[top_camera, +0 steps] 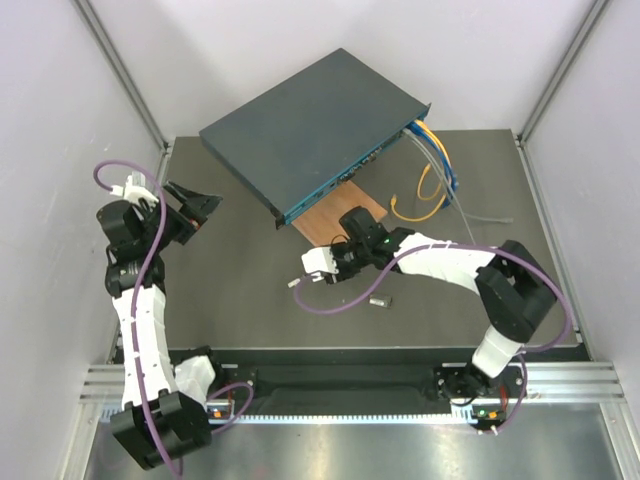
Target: Insert the plug into the switch port
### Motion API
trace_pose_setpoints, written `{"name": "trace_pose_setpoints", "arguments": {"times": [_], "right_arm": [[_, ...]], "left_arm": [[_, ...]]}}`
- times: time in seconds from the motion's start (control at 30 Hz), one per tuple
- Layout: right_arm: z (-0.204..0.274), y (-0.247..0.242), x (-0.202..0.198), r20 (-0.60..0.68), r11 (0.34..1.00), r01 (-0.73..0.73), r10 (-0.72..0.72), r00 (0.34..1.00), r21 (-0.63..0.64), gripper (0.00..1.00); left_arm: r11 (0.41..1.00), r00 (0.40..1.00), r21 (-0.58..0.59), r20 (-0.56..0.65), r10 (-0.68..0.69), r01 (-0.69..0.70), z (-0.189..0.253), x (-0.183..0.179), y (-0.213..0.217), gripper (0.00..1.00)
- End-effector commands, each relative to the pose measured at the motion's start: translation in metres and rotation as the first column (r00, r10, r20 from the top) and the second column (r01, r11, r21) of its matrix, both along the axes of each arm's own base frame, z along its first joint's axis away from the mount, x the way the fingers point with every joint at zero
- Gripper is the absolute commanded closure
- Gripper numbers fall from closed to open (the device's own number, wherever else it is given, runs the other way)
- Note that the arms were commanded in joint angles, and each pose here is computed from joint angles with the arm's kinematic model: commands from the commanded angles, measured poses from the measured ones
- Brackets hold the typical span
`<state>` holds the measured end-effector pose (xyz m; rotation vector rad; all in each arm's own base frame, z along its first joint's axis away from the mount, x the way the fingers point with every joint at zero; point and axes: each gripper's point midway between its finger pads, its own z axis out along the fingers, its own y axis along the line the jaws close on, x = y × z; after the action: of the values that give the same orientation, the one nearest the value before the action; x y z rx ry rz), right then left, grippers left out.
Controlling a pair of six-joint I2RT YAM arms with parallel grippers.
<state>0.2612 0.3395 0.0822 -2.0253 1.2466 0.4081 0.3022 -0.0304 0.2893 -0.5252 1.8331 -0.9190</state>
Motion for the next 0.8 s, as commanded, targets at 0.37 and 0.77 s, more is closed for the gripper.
{"name": "trace_pose_setpoints", "arguments": {"times": [0.37, 0.77], "right_arm": [[0.007, 0.075, -0.017, 0.056, 0.933, -0.311, 0.306, 0.95, 0.179, 0.56], [-0.022, 0.086, -0.02, -0.059, 0.924, -0.373, 0.378, 0.924, 0.083, 0.51]], "left_arm": [[1.0, 0.999, -0.024, 0.039, 0.021, -0.02, 0.013, 0.016, 0.007, 0.04], [0.999, 0.998, 0.006, 0.047, 0.032, -0.032, 0.016, 0.012, 0.009, 0.04]]}}
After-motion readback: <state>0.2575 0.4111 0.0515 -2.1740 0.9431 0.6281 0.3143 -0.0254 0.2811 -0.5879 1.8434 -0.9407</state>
